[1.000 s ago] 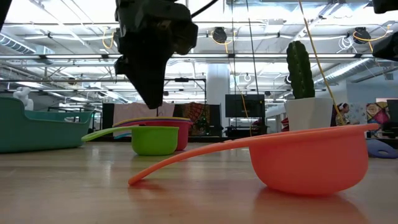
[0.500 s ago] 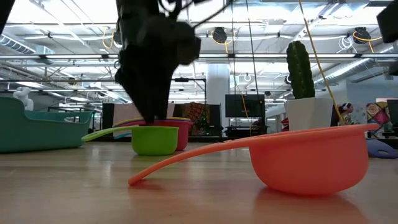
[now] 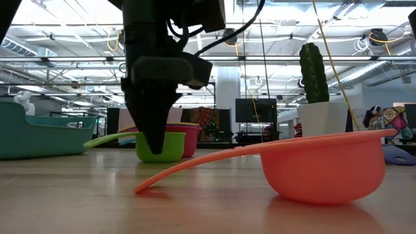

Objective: Nest measuring cups in basket
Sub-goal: Stack the green measuring cup into the yellow measuring cup

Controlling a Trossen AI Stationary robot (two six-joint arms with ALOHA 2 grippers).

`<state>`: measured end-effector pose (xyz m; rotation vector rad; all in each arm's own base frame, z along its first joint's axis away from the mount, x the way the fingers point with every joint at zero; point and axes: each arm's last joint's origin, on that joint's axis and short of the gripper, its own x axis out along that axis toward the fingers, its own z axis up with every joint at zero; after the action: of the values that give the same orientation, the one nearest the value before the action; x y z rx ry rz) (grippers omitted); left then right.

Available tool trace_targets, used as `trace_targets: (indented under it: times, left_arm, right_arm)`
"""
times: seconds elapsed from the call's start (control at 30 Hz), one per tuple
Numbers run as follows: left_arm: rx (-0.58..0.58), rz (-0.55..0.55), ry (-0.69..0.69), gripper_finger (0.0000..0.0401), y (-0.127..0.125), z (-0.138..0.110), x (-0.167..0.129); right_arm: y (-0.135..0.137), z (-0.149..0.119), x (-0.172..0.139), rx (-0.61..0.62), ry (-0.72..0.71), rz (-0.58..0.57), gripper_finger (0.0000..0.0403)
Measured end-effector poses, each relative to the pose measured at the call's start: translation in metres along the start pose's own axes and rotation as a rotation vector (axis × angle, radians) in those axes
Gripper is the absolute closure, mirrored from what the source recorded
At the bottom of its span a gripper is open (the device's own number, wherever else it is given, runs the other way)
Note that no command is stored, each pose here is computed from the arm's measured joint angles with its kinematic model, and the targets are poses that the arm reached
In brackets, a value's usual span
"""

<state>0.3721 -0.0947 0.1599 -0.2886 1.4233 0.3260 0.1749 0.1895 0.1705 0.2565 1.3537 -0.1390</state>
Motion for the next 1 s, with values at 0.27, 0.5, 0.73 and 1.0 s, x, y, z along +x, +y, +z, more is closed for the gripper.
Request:
trace_targets:
  times: [0.27,0.5,0.73,1.0]
  left_arm:
    - [0.081,-0.035,0.044,0.0385,-0.001,-0.008,-0.013]
    - [0.128,-0.057,-0.087,0.0387,0.006,-0.013,-0.060]
    - [0.443,0.112,-0.270,0.0388,0.025,-0.019,-0.105]
    - [0.775,0.175,-0.201,0.0388,0.047,-0.004,-0.097]
  right_arm:
    - [0.000,0.000,0.000,-0.002,0.000,0.000,0.0227]
    - [0.000,0.000,0.000,-0.003,0.000,0.000,0.0227]
    - [0.000,0.001,0.000,-0.020,-0.003,0.006,0.0227]
    - [0.001,0.000,0.000,0.011,0.006,0.012,0.0227]
